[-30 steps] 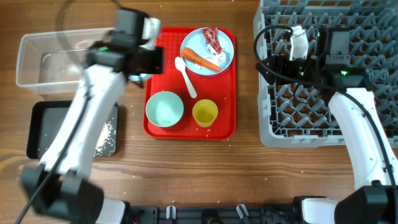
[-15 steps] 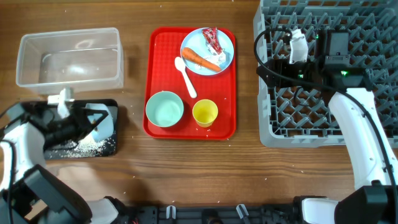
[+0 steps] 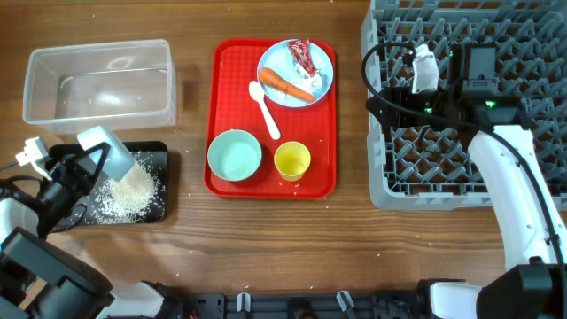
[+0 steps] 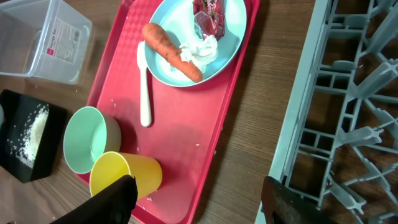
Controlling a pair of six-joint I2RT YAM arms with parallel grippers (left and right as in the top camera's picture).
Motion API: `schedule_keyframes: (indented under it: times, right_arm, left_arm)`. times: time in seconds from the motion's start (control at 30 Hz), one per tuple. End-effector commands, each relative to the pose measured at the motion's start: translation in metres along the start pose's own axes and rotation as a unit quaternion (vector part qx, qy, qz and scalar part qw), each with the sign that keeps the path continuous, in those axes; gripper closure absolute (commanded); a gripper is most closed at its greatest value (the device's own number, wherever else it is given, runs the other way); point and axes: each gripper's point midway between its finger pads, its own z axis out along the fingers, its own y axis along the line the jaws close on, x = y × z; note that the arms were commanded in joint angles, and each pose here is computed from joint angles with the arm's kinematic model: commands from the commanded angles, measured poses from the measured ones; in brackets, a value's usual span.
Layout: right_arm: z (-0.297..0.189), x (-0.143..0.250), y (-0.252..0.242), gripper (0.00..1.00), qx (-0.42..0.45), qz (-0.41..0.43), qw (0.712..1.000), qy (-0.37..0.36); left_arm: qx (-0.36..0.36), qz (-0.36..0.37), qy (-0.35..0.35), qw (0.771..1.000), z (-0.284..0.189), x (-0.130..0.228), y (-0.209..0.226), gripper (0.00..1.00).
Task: Sort waste into correct bins and load items into the dishwasher rack
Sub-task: 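Tip the green bowl over the black tray to dump the rice, then set the emptied green bowl back on the red tray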
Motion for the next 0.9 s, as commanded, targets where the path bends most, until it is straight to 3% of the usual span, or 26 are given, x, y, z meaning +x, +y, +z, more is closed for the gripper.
schedule_keyframes:
  times: [0.0,0.13,0.23,0.27,0.33,0.4,0.43,0.47,0.57,0.67,0.73,0.87]
  right_arm:
    - [0.001,-0.004,-0.001,0.33,0.004,-0.001,1.0,-0.001]
    - [0.001,-0.004,-0.001,0.33,0.004,-0.001,1.0,-0.001]
    - [0.001,-0.006,-0.001,0.33,0.005,-0.003,1.0,-0.006]
    - [0.001,-0.007,-0.001,0.33,0.005,-0.005,1.0,-0.007]
    - [0.001,-0.007,-0.001,0.33,0.004,-0.005,1.0,-0.007]
    - [0.001,-0.007,-0.003,0.33,0.01,-0.005,1.0,-0.008]
    - [0.0,-0.007,-0.006,0.33,0.019,-0.005,1.0,-0.008]
    - [0.0,-0.007,-0.006,0.33,0.02,-0.005,1.0,-0.008]
    - [0.0,-0.007,-0.006,0.33,0.02,-0.005,1.0,-0.008]
    - [0.0,-0.007,-0.006,0.33,0.019,-0.005,1.0,-0.008]
    - [0.0,-0.008,-0.006,0.33,0.02,-0.006,1.0,-0.01]
    - [0.0,-0.011,-0.006,0.33,0.019,-0.008,1.0,-0.014]
  left_arm:
    - [0.02,-0.043,-0.003,0.999,0.002,0.0,-0.003,0.96]
    - [0.031,-0.022,0.021,0.999,0.016,0.006,-0.008,0.96]
    - [-0.045,0.044,0.137,0.989,0.062,0.021,-0.015,0.96]
    - [-0.095,0.093,0.192,0.972,0.096,0.023,-0.029,0.96]
    - [-0.191,0.194,0.229,0.935,0.153,0.021,-0.05,0.96]
    - [-0.268,0.314,0.211,0.886,0.208,0.03,-0.068,0.96]
    - [-0.306,0.378,0.198,0.851,0.237,0.046,-0.068,0.96]
    - [-0.321,0.398,0.199,0.836,0.25,0.058,-0.063,0.96]
    - [-0.334,0.398,0.266,0.812,0.278,0.109,-0.015,0.96]
    - [-0.365,0.361,0.317,0.797,0.275,0.138,0.033,0.96]
    - [-0.365,0.342,0.335,0.798,0.271,0.148,0.038,0.96]
    - [-0.357,0.341,0.346,0.798,0.273,0.158,0.037,0.83]
